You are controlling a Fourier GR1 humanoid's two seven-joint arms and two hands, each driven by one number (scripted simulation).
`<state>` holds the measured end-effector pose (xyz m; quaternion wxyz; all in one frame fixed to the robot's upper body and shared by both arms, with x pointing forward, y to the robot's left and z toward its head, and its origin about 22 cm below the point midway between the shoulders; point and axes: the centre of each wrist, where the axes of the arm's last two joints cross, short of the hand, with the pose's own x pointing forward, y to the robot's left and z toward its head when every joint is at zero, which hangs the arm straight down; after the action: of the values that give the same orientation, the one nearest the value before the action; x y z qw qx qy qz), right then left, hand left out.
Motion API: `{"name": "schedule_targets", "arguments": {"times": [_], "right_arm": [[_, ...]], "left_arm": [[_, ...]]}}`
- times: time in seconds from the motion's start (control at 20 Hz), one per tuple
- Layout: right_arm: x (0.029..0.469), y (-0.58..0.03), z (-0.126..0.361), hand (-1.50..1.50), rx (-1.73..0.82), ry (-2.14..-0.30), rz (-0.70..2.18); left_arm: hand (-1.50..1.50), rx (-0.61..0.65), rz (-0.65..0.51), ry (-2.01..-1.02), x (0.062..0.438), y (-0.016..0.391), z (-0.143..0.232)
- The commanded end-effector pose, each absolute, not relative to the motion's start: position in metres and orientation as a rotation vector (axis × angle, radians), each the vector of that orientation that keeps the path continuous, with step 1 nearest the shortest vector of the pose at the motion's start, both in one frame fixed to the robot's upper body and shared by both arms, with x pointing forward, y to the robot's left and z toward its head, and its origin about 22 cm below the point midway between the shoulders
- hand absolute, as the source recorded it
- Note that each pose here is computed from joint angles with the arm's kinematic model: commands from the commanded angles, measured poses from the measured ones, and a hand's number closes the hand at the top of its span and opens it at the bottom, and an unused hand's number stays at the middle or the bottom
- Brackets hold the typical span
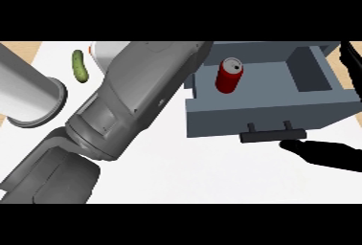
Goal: Pick up the can, place it into the drawer and close the drawer
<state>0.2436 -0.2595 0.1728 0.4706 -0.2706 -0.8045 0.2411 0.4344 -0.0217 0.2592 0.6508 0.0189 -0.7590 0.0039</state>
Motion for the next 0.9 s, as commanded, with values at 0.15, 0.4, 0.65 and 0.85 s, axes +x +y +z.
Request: {"name": "schedule_targets", "arguments": {"times": [0.15, 0.4, 0.65, 0.85], "right_arm": [[0.281, -0.233, 0.147, -1.5, -0.818, -1.888, 0.801], [0.314, -0.215, 0.114, -1.5, -0.917, -1.812, 0.927], [0.341, -0.204, 0.085, -1.5, -0.971, -1.796, 0.987], [0.364, -0.191, 0.06, -1.5, -1.014, -1.765, 0.977]], "left_arm": [[-1.5, 0.078, -0.009, -1.734, 0.435, -0.022, 0.258], [-1.5, 0.061, -0.03, -1.733, 0.441, -0.012, 0.254], [-1.5, 0.044, -0.008, -1.726, 0.45, 0.011, 0.259], [-1.5, 0.064, -0.001, -1.714, 0.448, 0.009, 0.265]]}}
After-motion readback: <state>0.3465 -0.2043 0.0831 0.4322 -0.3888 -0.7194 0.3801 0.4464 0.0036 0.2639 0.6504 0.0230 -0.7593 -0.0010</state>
